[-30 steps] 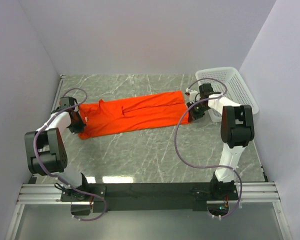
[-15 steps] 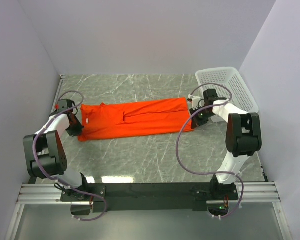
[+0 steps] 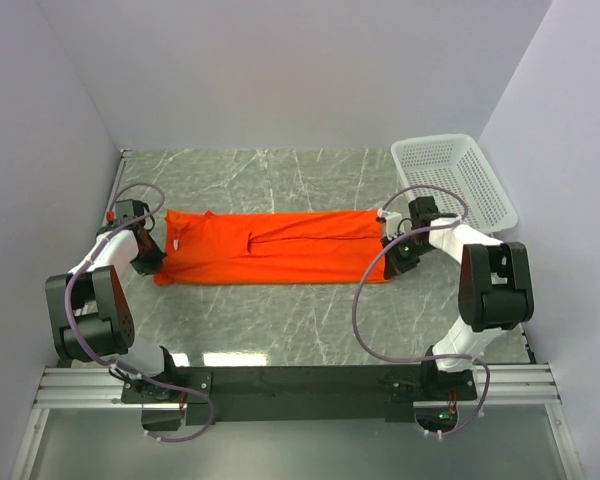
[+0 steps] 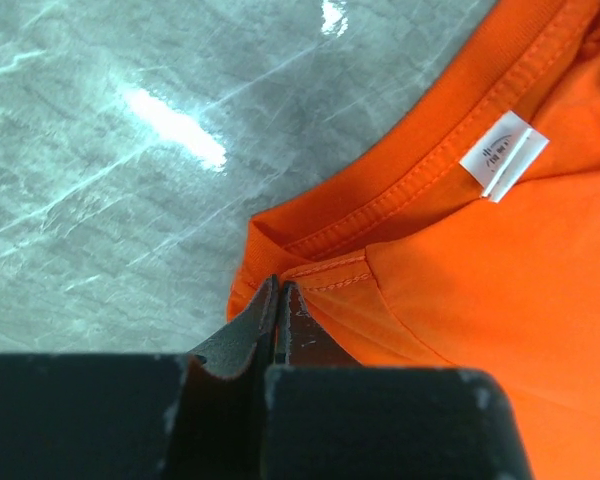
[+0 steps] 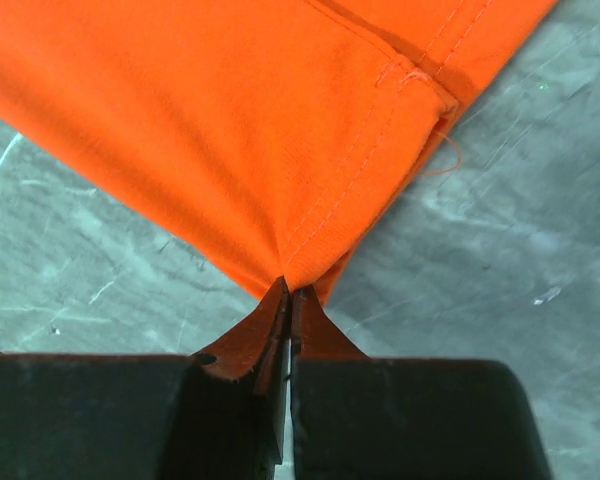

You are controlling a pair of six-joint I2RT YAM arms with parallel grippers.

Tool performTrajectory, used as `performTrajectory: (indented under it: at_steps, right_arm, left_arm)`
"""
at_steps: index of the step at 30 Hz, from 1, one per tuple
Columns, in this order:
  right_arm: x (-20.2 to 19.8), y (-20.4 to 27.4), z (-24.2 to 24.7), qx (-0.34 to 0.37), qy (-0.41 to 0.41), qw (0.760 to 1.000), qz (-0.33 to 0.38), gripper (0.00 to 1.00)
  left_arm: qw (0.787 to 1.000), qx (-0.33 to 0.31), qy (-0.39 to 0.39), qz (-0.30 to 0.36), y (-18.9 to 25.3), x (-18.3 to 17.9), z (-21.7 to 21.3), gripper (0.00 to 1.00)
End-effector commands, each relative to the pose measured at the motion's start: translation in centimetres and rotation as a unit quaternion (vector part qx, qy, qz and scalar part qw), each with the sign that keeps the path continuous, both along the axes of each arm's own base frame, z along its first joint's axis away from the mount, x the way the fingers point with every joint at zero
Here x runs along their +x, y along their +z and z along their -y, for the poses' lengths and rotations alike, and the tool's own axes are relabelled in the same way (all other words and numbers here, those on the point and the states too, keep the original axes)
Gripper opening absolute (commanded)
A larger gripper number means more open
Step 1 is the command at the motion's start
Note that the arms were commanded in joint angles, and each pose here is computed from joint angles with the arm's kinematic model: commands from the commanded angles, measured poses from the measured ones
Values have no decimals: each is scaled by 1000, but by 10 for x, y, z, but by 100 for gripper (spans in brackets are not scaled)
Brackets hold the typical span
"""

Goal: Fold and stack the t-shirts
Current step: Fold the tshirt

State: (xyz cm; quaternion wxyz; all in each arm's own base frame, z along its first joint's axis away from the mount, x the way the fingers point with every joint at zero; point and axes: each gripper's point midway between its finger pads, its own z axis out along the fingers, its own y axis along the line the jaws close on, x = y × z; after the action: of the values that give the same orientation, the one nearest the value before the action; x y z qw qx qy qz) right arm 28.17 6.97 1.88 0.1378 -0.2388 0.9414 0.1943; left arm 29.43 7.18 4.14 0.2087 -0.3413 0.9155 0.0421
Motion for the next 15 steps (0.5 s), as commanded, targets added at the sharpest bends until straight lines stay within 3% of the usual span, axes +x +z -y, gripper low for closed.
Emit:
performTrajectory:
  at_steps: [1,7,9,10,11,12,13,15]
  right_arm:
    - [-3,10,8,-9,2,1000,23,0]
    - [-19,9,5,-6,12,1000,13,0]
    - [-28,8,5,-6,21,1000,5,5]
    - [-31,9,4,-7,26,1000,4,9]
    - [-35,9,5,-9,31,999,1,22]
    - [-36,10,7,-15,31,999,3,28]
    - [-34,16,9,-21,33,999,15,33]
    - [-30,24,13,-31,32,999,32,45]
  left_arm:
    - [999,33,32,-2,5,-7,-17,1]
    - [998,38,46,1,10,-11,-21,1]
    - [998,36,50,-4,9,-14,-22,1]
    - [998,33,50,-5,9,-14,-22,6]
    - [998,32,52,-5,11,-15,-22,14]
    - [998,33,54,-2,15,-16,-22,24]
    - [998,34,57,6,20,-15,-22,40]
    - [997,39,64,35,37,-13,-24,52]
